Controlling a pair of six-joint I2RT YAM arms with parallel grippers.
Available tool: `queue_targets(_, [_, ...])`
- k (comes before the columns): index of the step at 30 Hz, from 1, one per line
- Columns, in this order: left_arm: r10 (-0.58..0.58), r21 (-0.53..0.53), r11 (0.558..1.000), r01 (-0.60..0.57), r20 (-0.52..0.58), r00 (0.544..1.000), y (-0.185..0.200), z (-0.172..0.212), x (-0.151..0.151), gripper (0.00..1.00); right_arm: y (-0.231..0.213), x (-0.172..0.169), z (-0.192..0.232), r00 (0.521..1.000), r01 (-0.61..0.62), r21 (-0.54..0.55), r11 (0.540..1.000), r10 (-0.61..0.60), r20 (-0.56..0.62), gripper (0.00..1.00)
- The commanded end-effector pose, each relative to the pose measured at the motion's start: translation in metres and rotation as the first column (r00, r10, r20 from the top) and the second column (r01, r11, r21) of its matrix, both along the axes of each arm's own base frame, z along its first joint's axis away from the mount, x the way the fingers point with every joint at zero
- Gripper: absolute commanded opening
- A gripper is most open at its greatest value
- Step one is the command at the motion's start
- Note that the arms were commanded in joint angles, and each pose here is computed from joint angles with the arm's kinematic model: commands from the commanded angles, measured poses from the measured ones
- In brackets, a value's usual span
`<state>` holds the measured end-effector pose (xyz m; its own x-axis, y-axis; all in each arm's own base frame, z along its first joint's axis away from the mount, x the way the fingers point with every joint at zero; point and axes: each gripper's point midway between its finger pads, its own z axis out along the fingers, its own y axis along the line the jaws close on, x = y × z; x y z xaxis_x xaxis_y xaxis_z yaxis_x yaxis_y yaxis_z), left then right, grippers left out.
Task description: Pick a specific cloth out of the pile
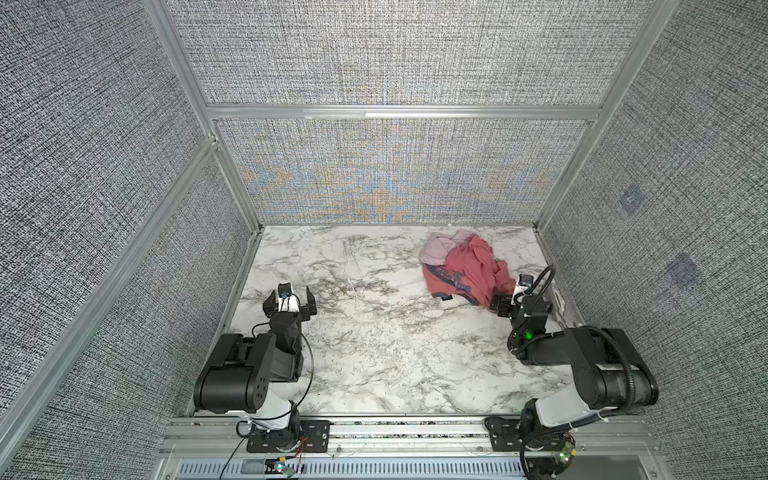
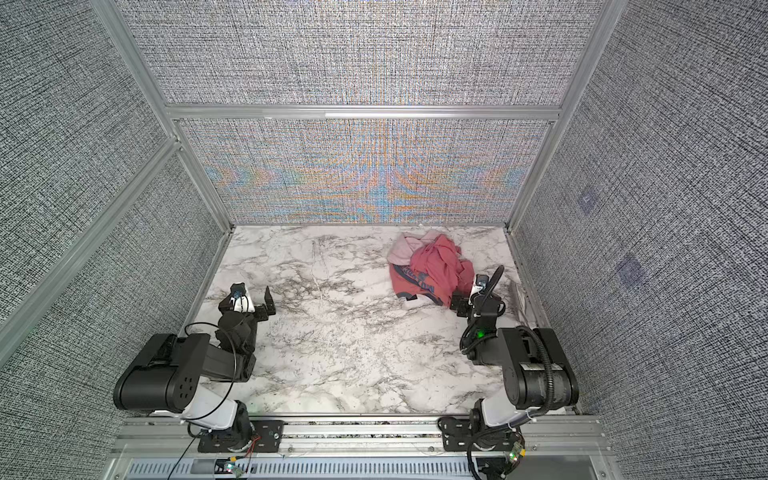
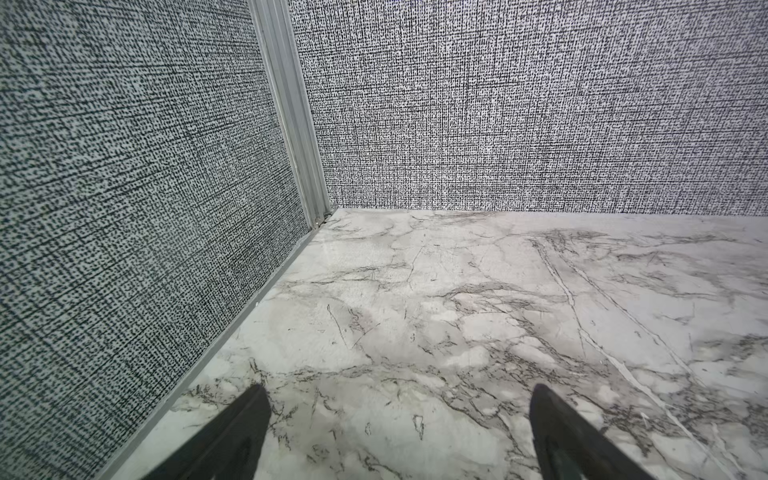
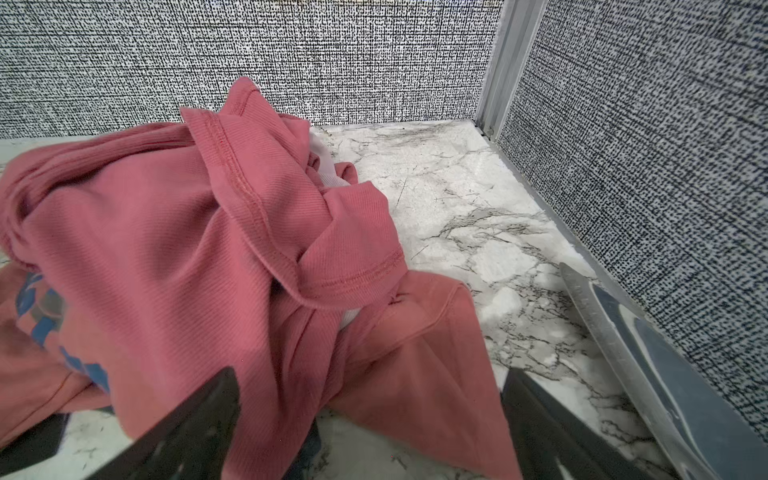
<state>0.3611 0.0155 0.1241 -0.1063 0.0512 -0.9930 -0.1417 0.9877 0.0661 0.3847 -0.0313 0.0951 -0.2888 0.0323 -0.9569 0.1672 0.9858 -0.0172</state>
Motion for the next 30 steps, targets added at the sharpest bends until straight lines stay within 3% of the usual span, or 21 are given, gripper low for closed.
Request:
queue_targets(1, [0.0, 0.0, 1.0, 0.0, 0.024, 1.0, 0.0, 0.006, 0.0, 0.99, 0.0, 0.002, 0.004, 1.0, -0.001, 0.005, 1.0, 0.001, 0.013, 0.99])
queue_targets(26, [-0.001, -0.001, 1.0, 0.002, 0.024, 1.0, 0.0, 0.006, 0.0, 0.99, 0.001, 0.003, 0.003, 1.0, -0.004, 0.008, 1.0, 0.004, 0.009, 0.99])
queue_targets(30, [0.067, -0.007, 0.998, -0.066, 0.044, 0.997, 0.01, 0.013, -0.005, 0.82, 0.002, 0.002, 0.009, 1.0, -0.011, 0.0, 1.0, 0.011, 0.022, 0.99])
